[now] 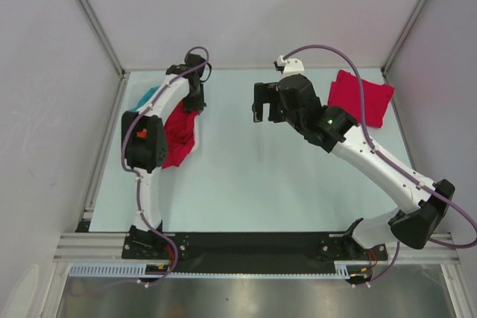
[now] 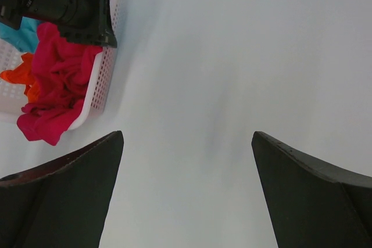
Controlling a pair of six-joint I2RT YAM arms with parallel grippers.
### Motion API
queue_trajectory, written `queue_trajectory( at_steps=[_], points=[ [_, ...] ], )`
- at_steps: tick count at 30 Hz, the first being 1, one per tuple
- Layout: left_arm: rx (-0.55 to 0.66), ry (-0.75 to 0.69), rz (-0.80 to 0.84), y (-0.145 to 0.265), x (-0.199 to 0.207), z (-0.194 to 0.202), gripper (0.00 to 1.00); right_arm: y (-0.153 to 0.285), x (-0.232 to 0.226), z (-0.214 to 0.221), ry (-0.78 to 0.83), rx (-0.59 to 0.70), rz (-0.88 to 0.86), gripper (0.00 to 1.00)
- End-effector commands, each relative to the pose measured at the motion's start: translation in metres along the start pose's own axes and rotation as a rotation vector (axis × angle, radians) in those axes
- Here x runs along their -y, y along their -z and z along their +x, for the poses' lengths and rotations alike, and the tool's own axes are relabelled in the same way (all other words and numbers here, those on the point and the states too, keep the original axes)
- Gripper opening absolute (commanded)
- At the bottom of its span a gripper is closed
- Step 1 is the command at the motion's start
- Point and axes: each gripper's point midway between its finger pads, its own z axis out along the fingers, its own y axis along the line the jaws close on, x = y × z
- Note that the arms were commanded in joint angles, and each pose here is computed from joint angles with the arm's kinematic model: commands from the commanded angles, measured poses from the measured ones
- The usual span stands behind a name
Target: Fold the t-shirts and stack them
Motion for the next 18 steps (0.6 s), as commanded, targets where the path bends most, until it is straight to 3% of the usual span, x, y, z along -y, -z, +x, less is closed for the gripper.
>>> queue_trajectory(
  at_steps=[1, 6, 7, 11, 18],
  points=[
    [-0.047, 0.050, -0.069, -0.031, -0.042, 0.001, 0.00, 0.008, 0.002, -0.026, 0.018, 0.058, 0.015, 1.00],
    [-0.083, 0.084, -0.206, -0.034, -0.097, 0.019, 0.00, 0.007, 0.002, -0.028, 0.028, 0.058, 0.016, 1.00],
    [-0.123, 0.085, -0.223, -0.038, -0.105, 0.037, 0.00, 0.008, 0.002, -0.028, 0.026, 0.059, 0.015, 1.00],
    [-0.135, 0.215, -0.200, -0.038, -0.137, 0.066, 0.00, 0.007, 0.001, -0.028, 0.026, 0.062, 0.009, 1.00],
    [-0.148, 0.300, -0.217, -0.018, -0.171, 0.105, 0.00, 0.010, -0.002, -0.030, 0.021, 0.070, -0.009, 1.00]
  ],
)
